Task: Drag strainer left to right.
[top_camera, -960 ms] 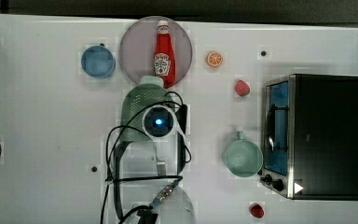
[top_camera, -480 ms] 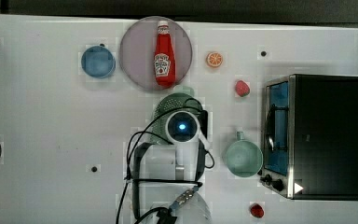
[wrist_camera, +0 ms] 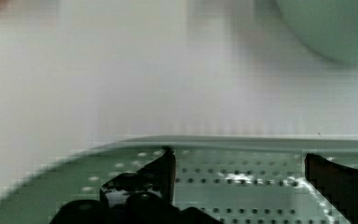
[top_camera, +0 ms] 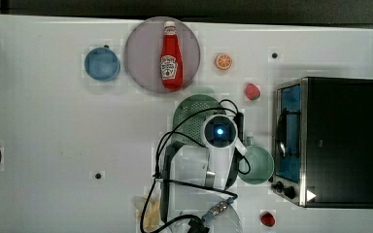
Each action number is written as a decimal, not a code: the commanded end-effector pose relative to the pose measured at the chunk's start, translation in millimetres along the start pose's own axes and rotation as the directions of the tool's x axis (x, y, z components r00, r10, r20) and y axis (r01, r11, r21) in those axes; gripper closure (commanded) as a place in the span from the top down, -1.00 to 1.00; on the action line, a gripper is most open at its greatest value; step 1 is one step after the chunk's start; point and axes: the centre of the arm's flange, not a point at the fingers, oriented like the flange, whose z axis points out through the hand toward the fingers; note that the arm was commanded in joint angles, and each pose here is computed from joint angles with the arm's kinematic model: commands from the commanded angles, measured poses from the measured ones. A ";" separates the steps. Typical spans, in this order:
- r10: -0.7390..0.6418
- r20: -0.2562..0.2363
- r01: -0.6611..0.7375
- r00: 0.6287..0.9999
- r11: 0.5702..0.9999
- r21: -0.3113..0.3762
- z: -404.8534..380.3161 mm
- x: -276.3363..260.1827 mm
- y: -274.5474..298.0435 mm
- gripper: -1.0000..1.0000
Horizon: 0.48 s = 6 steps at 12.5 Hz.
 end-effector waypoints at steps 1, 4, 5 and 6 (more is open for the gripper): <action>-0.058 -0.006 0.058 0.998 0.998 0.020 -9.3 10.6 -2.5 1.00; -0.241 0.016 0.240 0.970 0.969 0.064 -44.9 -18.2 -12.4 1.00; -0.318 0.021 0.315 0.948 0.945 0.082 -67.6 -26.3 -15.1 1.00; -0.386 0.029 0.382 0.922 0.920 0.087 -92.4 -30.2 -15.7 1.00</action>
